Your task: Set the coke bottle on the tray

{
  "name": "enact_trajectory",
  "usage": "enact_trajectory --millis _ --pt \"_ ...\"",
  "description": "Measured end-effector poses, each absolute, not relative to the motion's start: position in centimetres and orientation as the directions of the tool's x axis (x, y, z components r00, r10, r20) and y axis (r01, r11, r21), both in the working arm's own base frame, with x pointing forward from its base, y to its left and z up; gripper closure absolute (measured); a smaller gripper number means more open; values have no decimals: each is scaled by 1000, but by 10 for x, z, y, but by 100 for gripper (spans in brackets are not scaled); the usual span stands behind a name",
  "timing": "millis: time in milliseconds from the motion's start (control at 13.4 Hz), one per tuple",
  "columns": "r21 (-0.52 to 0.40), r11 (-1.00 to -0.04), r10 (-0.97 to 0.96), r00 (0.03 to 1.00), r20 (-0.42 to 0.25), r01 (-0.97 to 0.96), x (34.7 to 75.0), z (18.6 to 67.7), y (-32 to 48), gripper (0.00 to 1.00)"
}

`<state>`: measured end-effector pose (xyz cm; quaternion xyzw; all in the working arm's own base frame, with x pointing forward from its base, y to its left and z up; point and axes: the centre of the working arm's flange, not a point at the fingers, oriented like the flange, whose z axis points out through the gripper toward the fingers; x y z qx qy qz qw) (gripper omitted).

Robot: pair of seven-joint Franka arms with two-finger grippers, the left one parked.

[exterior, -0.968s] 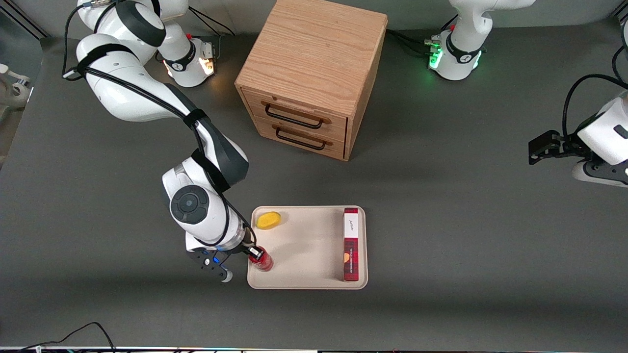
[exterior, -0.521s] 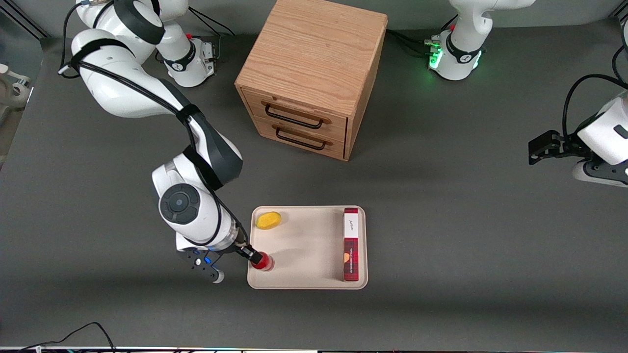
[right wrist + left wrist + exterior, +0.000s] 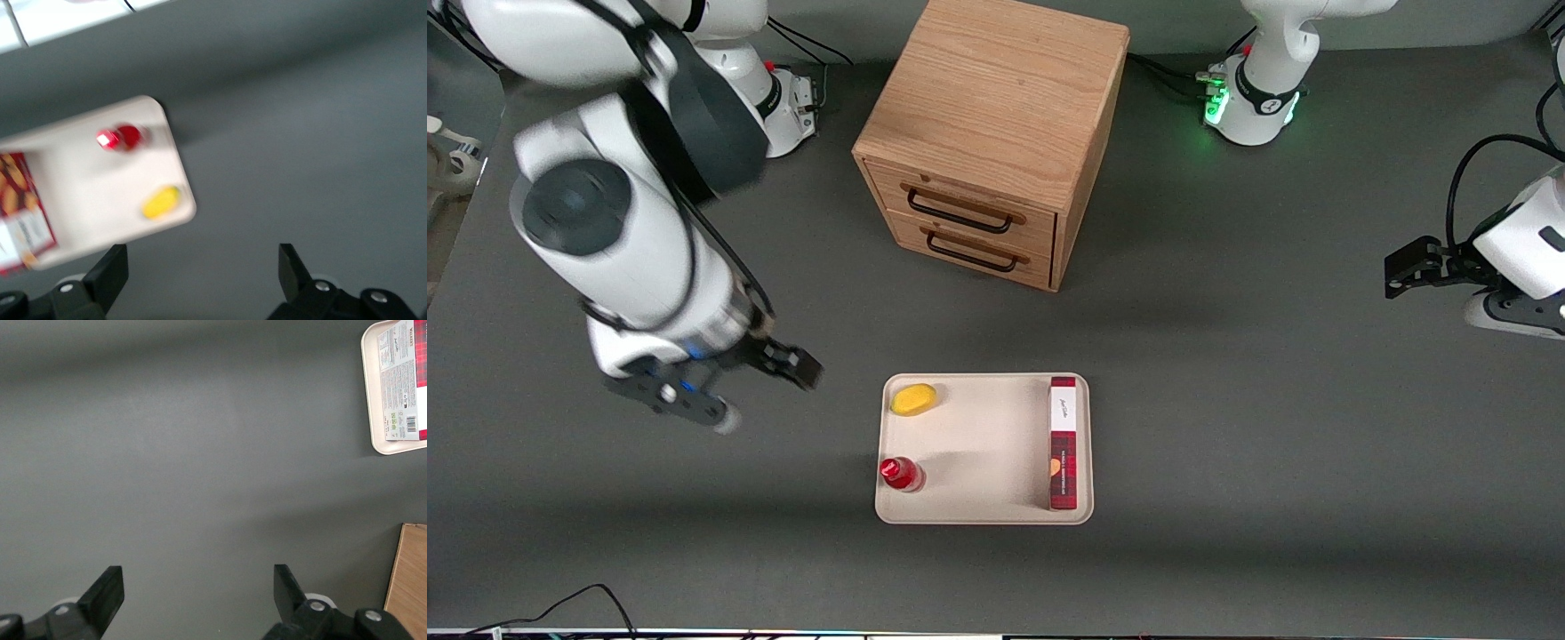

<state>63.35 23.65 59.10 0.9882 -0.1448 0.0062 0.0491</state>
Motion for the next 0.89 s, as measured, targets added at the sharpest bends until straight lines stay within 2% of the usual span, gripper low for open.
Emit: enact_trajectory --millis 223,447,596,894 --pt "110 -980 -171 985 -39 -166 590 662 176 0" --pt "75 -991 -117 991 -70 -112 563 692 101 0" --pt "58 -993 -104 993 -47 -101 548 686 54 0" --pt "9 -991 -137 991 -10 -137 521 616 30 0"
